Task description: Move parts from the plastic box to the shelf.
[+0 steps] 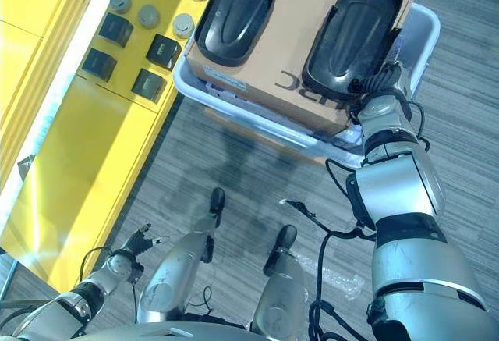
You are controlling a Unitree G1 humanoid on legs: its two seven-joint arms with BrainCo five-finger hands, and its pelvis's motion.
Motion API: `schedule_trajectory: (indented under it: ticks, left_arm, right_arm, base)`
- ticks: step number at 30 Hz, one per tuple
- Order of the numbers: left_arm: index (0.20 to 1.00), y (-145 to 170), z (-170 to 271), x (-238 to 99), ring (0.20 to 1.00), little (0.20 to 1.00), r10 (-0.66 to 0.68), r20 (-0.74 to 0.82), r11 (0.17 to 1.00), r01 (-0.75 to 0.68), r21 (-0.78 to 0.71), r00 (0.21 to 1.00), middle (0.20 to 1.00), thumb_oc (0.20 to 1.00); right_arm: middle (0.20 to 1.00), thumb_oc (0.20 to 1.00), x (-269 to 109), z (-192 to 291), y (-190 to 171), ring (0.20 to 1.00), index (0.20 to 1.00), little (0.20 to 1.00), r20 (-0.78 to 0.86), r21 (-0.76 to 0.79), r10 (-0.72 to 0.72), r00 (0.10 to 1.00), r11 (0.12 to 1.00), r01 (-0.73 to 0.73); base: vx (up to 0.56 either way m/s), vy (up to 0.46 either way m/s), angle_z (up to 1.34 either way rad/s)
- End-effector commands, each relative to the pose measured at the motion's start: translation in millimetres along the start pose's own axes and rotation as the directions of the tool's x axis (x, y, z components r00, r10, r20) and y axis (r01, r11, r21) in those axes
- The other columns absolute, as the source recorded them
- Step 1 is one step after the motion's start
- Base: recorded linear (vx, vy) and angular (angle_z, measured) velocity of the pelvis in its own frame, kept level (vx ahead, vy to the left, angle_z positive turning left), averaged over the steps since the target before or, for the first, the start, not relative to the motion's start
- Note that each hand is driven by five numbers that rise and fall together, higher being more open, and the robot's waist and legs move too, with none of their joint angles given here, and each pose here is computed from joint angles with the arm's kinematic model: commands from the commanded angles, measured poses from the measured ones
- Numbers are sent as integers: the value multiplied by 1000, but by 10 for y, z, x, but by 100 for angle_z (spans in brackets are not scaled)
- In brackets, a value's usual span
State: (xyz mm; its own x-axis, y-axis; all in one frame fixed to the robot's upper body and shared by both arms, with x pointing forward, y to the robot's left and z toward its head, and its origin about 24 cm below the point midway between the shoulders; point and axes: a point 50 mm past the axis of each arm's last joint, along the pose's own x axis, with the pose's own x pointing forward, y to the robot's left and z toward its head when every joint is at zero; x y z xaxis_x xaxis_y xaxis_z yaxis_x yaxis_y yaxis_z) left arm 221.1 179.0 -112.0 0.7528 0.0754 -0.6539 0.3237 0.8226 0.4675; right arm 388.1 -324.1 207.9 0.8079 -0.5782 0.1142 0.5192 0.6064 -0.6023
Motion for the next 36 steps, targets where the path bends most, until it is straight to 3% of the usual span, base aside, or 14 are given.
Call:
schedule_trajectory:
  ticks: [1,4,5,10,14,15,17,20,25,29,36]
  left_arm:
    - [1000,111,8,23,1000,1000,30,6,999,-30,30,1000,1000,1000]
    - [1000,292,242,15,1000,1000,87,150,996,-91,19,985,1000,1000]
    - [1000,438,456,-46,1000,1000,111,289,991,-129,43,951,1000,1000]
    - [1000,852,798,-283,1000,1000,216,478,976,-193,-97,851,1000,1000]
    - [1000,1027,989,-441,1000,1000,260,551,964,-176,-202,793,1000,1000]
    - [1000,1042,1077,-514,1000,1000,253,584,954,-97,-284,771,1000,1000]
    - [1000,1030,1088,-529,1000,1000,257,582,933,-42,-357,772,1000,1000]
    - [1000,813,1277,-555,1000,1000,193,616,809,232,-541,764,1000,1000]
    - [1000,638,1570,-526,1000,1000,144,649,788,311,-532,747,1000,1000]
    - [1000,358,1975,-575,1000,1000,95,695,627,499,-598,713,1000,1000]
    - [1000,187,2320,-696,1000,1000,29,755,487,651,-583,655,1000,1000]
  right_arm:
    - [200,200,11,42,-52,200,200,200,54,19,0,999,1000,-1]
    - [200,200,-31,75,2,200,200,200,159,-55,-4,987,998,12]
    - [200,200,-53,206,-28,200,200,200,252,-93,-12,968,995,36]
    - [200,200,-193,500,-157,200,200,200,479,-178,-16,878,977,115]
    - [200,200,-382,588,-151,200,200,200,599,-261,37,800,953,152]
    - [200,200,-464,664,-182,200,200,200,652,-331,74,755,923,196]
    - [200,200,-517,721,-171,200,200,200,679,-348,90,729,914,211]
    - [200,200,-758,960,-42,200,200,200,774,-377,164,612,895,237]
    - [200,200,-997,1170,54,200,200,200,846,-345,187,500,906,244]
    - [200,200,-1197,1294,244,200,200,200,881,-313,203,426,927,205]
    - [200,200,-1364,1249,589,200,200,200,870,-347,289,400,935,78]
  base:
    - [43,10,-3]
    - [150,-18,-1]
    - [118,-71,-6]
    - [87,-72,-14]
    - [75,-86,-12]
    - [71,-102,-21]
    - [43,-45,-13]
    - [55,-42,-27]
    - [6,-40,-30]
    - [-17,-31,-22]
    - [-11,-19,-7]
